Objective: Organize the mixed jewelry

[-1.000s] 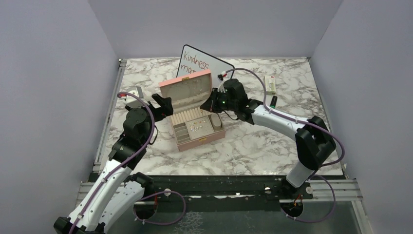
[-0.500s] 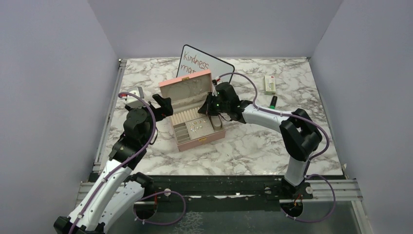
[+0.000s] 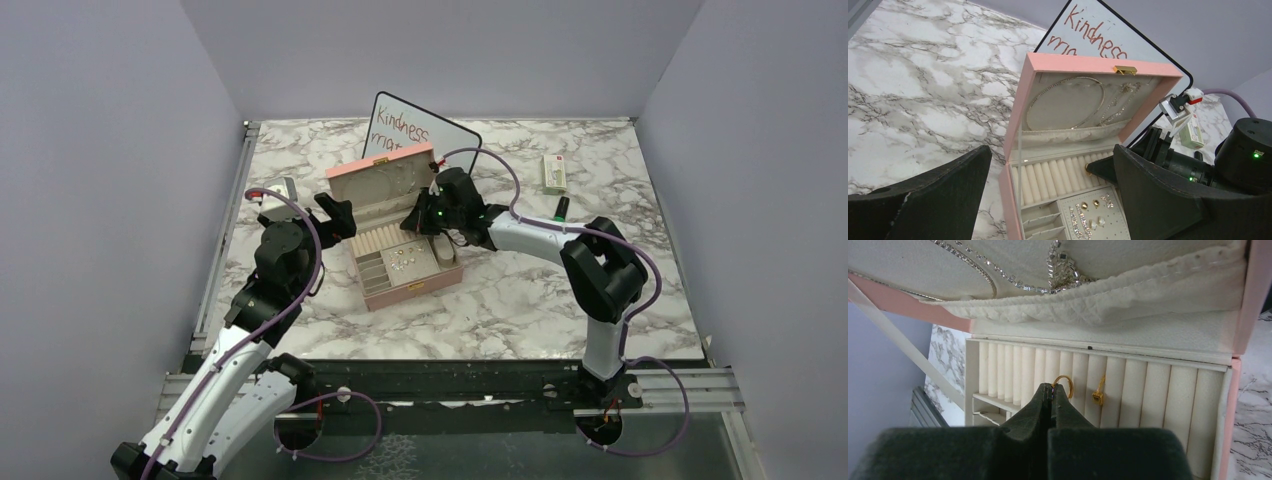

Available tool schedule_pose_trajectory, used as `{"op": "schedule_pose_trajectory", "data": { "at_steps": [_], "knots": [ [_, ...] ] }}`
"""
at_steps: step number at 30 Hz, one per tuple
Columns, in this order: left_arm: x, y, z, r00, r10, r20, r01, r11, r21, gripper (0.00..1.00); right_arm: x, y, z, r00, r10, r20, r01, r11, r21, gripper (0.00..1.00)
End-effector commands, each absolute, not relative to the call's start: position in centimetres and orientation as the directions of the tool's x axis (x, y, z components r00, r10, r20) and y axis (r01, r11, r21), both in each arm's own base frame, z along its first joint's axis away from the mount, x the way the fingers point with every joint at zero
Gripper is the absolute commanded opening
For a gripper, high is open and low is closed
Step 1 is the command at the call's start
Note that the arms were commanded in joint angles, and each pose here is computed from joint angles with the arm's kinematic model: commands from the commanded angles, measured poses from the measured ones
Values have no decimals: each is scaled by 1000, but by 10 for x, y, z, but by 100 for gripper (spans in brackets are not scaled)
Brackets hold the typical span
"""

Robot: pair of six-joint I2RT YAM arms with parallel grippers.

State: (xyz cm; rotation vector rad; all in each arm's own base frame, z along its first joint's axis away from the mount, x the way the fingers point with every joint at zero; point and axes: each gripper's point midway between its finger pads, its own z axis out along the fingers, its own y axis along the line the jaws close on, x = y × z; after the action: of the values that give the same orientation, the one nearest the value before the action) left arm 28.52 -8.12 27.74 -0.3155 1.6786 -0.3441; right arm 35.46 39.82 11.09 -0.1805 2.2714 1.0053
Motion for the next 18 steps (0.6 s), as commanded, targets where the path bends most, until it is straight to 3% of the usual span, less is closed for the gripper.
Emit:
{"op": "schedule_pose_trajectory", "data": {
  "at_steps": [1, 18],
  "knots": [
    [287, -84, 280, -123, -398, -909, 13, 915, -402, 92, 362, 410, 121, -770, 154, -619, -377, 673, 636, 1],
    [287, -84, 278, -128, -395, -910, 11, 917, -400, 92, 355, 410, 103, -804, 156, -574, -333, 681, 652, 1]
  ]
}}
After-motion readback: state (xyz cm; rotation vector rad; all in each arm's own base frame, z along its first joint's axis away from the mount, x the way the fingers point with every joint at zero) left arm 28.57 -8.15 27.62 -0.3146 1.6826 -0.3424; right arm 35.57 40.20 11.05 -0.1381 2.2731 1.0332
